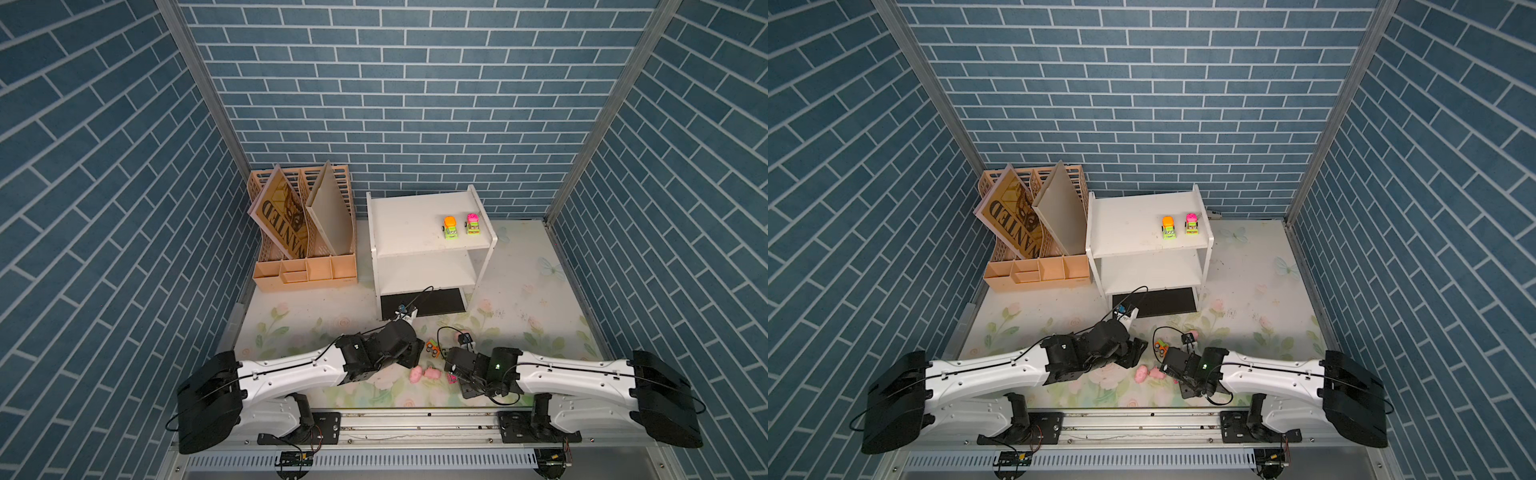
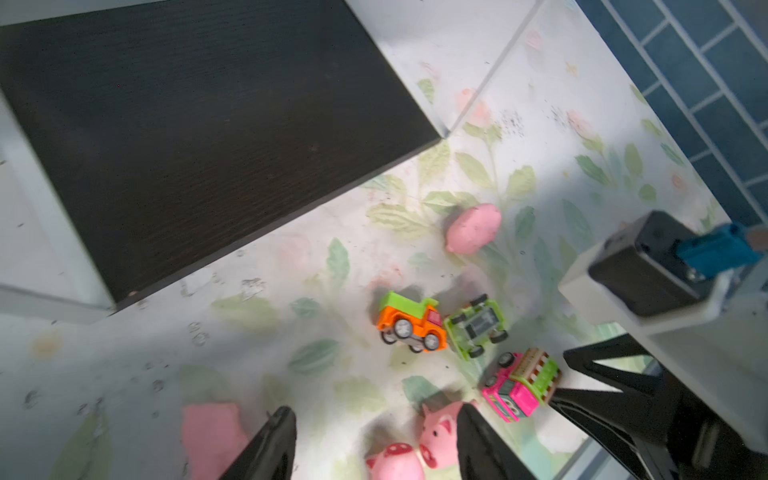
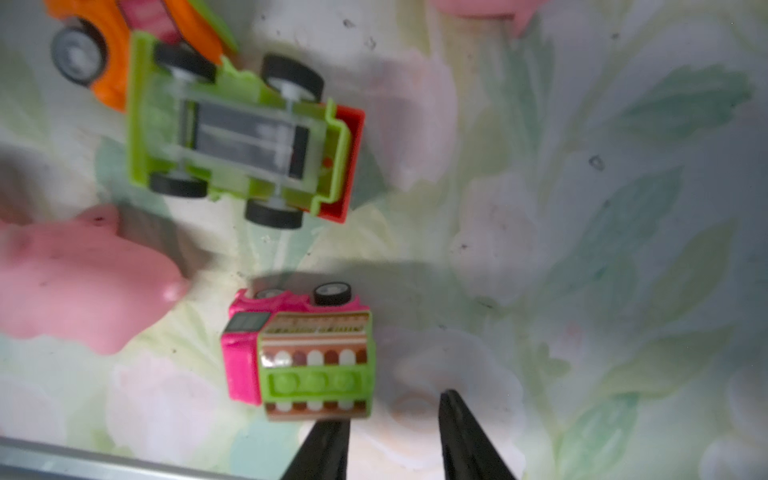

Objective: Organize plastic toys on shelves
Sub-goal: Adjust the plastic toy at the center of the board, then pick up the plastic toy at the center of the board.

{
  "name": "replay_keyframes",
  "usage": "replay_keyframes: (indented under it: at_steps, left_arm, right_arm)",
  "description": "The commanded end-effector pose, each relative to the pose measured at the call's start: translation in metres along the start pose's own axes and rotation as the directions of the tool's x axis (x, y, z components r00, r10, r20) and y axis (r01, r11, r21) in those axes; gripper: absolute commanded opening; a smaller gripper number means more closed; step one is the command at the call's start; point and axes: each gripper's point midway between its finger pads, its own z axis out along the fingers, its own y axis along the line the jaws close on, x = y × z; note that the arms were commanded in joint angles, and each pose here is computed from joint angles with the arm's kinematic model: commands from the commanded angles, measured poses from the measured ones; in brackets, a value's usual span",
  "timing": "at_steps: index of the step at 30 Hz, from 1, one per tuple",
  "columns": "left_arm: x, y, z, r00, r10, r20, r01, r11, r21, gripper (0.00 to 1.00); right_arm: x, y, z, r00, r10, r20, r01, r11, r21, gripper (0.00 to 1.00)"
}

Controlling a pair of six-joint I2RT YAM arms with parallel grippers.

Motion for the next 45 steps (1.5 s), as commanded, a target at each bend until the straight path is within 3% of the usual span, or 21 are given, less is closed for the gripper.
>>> replay_keyframes:
  at_steps: [1, 8, 14, 21, 27, 36, 45]
  left_arm:
    - [-0.003, -0.035, 0.005, 0.995, 0.103, -0.004, -0.103, 0.992, 0.079, 0.66]
    - [0.016, -0.102, 0.028, 0.965, 0.257, -0.044, -0.242, 0.946, 0.214, 0.66]
    - [0.047, -0.137, 0.050, 0.905, 0.406, -0.128, -0.359, 0.889, 0.286, 0.66]
    - [0.060, -0.113, 0.068, 0.821, 0.520, -0.234, -0.489, 0.853, 0.182, 0.69]
    - [0.073, -0.101, 0.081, 0.748, 0.582, -0.320, -0.555, 0.812, 0.182, 0.63]
    - [0.068, -0.088, 0.090, 0.713, 0.598, -0.366, -0.583, 0.795, 0.164, 0.60]
    - [0.079, -0.087, 0.097, 0.674, 0.614, -0.411, -0.593, 0.781, 0.195, 0.46]
  right_arm:
    - [-0.014, -0.008, -0.034, 0.994, 0.083, 0.066, -0.081, 0.996, -0.032, 0.40]
    - [-0.062, -0.066, -0.101, 0.924, 0.262, 0.280, -0.280, 0.960, 0.025, 0.40]
    - [-0.088, -0.096, -0.125, 0.873, 0.322, 0.365, -0.356, 0.934, 0.027, 0.41]
    - [-0.088, -0.102, -0.125, 0.881, 0.310, 0.357, -0.344, 0.938, 0.036, 0.40]
    - [-0.086, -0.102, -0.123, 0.886, 0.306, 0.349, -0.338, 0.941, 0.034, 0.40]
    - [-0.082, -0.100, -0.116, 0.894, 0.303, 0.329, -0.330, 0.943, 0.028, 0.39]
    - [-0.081, -0.098, -0.115, 0.895, 0.302, 0.327, -0.327, 0.945, 0.022, 0.38]
